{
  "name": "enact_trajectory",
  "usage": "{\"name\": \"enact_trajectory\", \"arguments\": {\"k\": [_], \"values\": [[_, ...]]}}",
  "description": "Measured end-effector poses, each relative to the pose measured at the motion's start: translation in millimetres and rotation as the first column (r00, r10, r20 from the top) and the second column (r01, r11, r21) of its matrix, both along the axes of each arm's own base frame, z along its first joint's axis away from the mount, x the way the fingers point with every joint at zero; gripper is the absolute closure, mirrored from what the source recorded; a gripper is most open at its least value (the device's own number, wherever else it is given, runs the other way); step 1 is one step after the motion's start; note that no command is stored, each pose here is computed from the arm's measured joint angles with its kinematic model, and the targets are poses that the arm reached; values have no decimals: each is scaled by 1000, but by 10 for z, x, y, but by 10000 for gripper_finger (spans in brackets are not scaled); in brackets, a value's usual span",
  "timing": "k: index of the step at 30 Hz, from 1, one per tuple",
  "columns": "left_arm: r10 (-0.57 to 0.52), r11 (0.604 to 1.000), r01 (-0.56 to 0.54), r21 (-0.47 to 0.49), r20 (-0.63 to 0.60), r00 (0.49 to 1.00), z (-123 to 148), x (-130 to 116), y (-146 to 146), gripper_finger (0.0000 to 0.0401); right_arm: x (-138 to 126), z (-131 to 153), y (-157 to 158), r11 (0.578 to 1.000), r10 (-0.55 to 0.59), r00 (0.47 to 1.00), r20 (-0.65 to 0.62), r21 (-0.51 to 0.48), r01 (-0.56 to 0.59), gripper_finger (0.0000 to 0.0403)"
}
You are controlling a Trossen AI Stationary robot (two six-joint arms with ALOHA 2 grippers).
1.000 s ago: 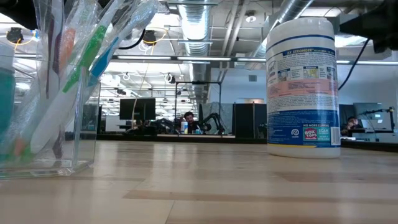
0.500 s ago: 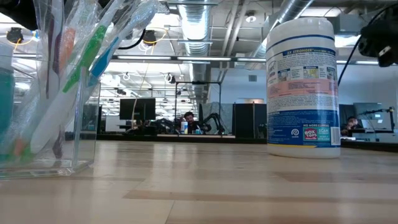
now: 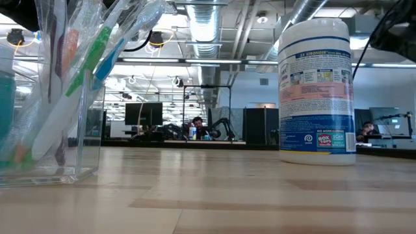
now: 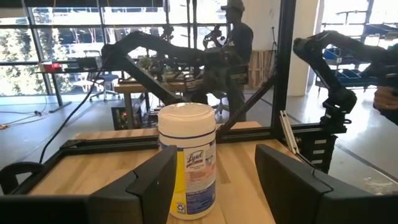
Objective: Pick & Place toothbrushing station
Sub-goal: Return to Home Position
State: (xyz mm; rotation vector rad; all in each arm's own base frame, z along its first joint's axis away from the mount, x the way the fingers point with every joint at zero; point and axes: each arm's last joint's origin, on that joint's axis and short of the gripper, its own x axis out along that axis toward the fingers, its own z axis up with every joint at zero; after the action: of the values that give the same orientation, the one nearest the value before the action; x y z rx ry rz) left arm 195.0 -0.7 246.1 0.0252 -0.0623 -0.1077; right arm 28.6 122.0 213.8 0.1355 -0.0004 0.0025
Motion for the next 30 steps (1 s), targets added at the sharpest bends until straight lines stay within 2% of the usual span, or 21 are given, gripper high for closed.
{"name": "enact_trajectory", "arguments": {"k": [3,7,11,13,15,17,18,19,21,23,25,28,30], "values": [[0,1000,0,0,0,1000,0,0,0,188,39,-26,135,999,-29,1000,0,-35,29,403],[-1,1000,1,1,2,1000,2,0,0,188,214,-136,248,990,-134,991,-11,-45,133,403],[-1,1000,1,1,7,1000,7,0,0,188,412,-204,375,984,-176,982,-73,-11,175,403],[-1,1000,1,2,8,1000,7,-1,0,188,536,-163,487,990,-141,984,-110,-2,141,403],[-1,1000,1,6,8,1000,7,-1,0,188,715,-11,621,1000,-7,994,-106,-21,5,403],[-2,1000,2,8,9,1000,8,-1,-1,188,883,176,701,973,211,977,9,-102,-209,403],[-2,1000,2,8,9,1000,8,-1,-1,188,938,261,709,947,294,952,87,-161,-278,403],[-2,1000,2,7,9,1000,8,-1,-1,188,974,313,696,932,324,937,134,-215,-291,403],[-5,1000,5,3,9,1000,8,-1,-2,188,1042,277,639,931,289,953,96,-262,-255,403],[-5,1000,5,5,9,1000,8,-1,-2,188,1088,202,552,931,269,962,44,-268,-248,403],[-5,1000,5,7,9,1000,8,-1,-2,188,1105,235,439,943,261,961,87,-238,-235,403],[-6,1000,6,7,9,1000,8,-1,-2,188,1099,234,240,930,299,942,153,-267,-252,403],[-24,1000,24,6,9,1000,8,-1,-7,188,1086,228,82,939,276,943,184,-262,-224,403]]}}
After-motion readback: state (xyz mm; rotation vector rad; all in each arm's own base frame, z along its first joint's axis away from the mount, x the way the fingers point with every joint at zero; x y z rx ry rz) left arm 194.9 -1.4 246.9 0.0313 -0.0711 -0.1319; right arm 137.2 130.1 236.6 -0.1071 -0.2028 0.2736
